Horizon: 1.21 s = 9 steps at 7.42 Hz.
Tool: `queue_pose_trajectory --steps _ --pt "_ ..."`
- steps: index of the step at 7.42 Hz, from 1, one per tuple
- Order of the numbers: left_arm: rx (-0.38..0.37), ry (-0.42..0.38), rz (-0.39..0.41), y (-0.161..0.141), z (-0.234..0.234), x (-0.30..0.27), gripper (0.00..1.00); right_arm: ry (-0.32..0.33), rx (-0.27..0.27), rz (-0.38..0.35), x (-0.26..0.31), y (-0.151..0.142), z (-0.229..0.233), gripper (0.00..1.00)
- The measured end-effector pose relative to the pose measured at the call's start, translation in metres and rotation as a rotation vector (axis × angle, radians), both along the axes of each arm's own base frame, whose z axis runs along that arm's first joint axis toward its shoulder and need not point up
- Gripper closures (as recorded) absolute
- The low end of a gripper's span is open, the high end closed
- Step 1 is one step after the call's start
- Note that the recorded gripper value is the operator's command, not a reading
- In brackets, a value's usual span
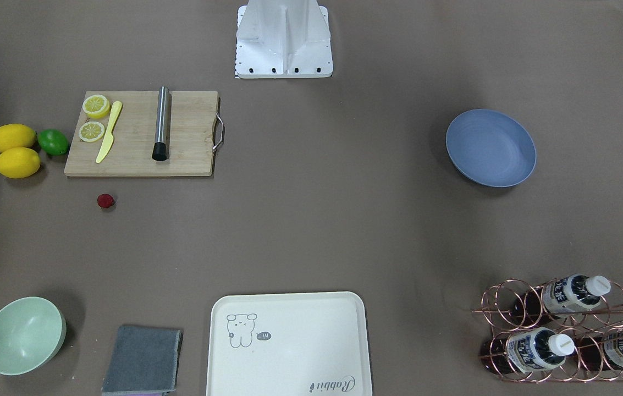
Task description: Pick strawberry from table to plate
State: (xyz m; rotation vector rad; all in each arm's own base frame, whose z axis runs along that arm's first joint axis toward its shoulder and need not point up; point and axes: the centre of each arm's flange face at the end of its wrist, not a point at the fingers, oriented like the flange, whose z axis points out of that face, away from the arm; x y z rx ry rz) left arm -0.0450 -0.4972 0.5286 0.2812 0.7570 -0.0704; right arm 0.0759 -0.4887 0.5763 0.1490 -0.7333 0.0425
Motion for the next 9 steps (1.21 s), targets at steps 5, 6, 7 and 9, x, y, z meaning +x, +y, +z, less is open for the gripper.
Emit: queue_pose_trajectory --steps 5,6,7,9 --pt "0.005 -0.004 0.012 0.010 0.012 0.003 0.02 -0.017 -0.007 0.003 0.002 0.002 0.003 0.00" --pt "0.004 -0.001 0.014 0.012 0.013 0.004 0.02 -0.018 -0.009 0.003 0.002 0.003 0.004 0.00" --pt "0.004 0.001 0.016 0.014 0.015 0.005 0.02 -0.019 -0.012 0.003 0.002 0.006 0.006 0.00" --pt "0.005 0.001 0.019 0.015 0.016 0.007 0.02 -0.033 0.004 -0.001 0.001 0.019 0.020 0.00"
